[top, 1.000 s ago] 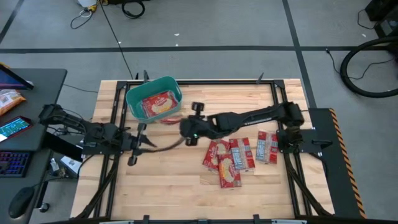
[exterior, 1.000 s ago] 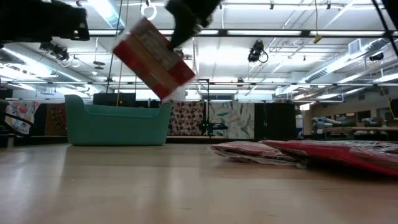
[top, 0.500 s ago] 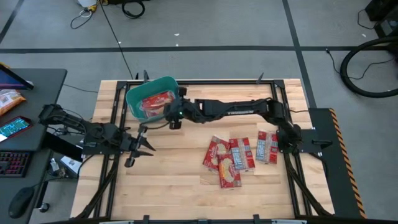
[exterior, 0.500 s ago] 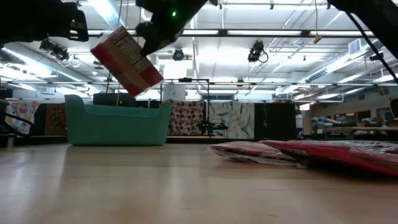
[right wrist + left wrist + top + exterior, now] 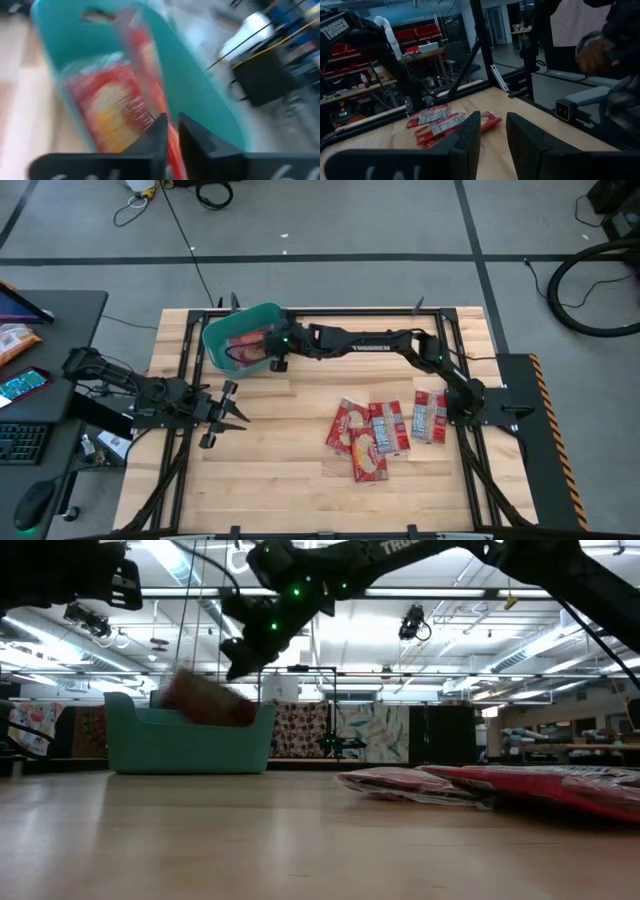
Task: Sort popcorn bags into baskets
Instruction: Put the red popcorn bag into the green bin
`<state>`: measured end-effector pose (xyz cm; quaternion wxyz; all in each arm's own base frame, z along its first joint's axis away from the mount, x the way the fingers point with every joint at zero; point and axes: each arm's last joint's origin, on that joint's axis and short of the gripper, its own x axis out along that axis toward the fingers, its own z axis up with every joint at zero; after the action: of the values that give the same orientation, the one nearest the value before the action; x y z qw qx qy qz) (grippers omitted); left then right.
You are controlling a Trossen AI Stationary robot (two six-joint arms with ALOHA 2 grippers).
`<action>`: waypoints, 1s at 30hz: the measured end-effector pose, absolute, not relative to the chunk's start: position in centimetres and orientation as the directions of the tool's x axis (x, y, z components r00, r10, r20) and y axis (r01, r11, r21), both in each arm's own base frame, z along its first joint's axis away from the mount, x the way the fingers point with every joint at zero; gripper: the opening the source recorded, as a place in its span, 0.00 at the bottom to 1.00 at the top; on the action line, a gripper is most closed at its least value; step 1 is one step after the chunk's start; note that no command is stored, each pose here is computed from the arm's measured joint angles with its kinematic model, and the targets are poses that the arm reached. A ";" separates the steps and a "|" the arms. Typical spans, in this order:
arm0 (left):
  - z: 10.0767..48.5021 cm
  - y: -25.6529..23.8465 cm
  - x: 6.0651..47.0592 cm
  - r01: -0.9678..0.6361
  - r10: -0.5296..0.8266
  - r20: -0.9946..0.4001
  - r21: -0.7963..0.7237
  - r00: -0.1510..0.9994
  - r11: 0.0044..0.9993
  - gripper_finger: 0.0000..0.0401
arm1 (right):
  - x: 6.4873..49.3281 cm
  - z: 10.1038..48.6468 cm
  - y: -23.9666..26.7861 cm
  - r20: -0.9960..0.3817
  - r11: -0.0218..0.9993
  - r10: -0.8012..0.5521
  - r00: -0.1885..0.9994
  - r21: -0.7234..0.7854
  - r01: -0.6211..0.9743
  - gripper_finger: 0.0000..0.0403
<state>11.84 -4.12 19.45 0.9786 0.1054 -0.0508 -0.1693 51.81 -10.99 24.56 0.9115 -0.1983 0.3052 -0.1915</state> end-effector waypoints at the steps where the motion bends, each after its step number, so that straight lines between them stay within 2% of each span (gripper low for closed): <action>1: 19.4 -4.1 11.8 0.321 -0.342 0.061 0.223 0.938 0.920 0.24 | 51.7 24.1 -11.1 -0.509 0.860 -0.459 0.728 -0.461 0.219 0.16; 6: 19.4 -4.1 11.8 0.322 -0.342 0.057 0.226 0.938 0.919 0.24 | 51.2 23.5 -10.0 -0.592 0.881 -0.438 0.676 -0.432 0.193 0.34; 11: 19.4 -4.1 11.9 0.318 -0.338 0.056 0.226 0.939 0.921 0.24 | 50.4 25.9 -7.6 -0.594 0.887 -0.425 0.683 -0.426 0.181 0.43; 16: 19.3 -3.9 11.9 0.263 -0.280 0.050 0.223 0.959 0.939 0.24 | 48.8 28.6 -4.2 -0.597 0.864 -0.461 0.656 -0.472 0.177 0.44; 21: 19.3 -3.9 11.9 0.258 -0.274 0.044 0.223 0.961 0.940 0.24 | 46.6 30.2 -1.3 -0.663 0.885 -0.449 0.599 -0.421 0.198 0.43; 25: 19.3 -3.9 11.9 0.258 -0.274 0.044 0.223 0.961 0.940 0.24 | 45.1 29.7 0.1 -0.752 0.898 -0.439 0.491 -0.384 0.215 0.43; 30: 19.3 -3.9 11.9 0.258 -0.274 0.044 0.216 0.961 0.942 0.24 | 42.9 28.2 1.5 -0.853 0.896 -0.434 0.291 -0.373 0.242 0.43</action>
<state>11.92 -3.92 19.26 0.9846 0.1047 -0.0367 -0.1352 42.89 1.50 28.24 0.7987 -0.0859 0.5567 -0.2116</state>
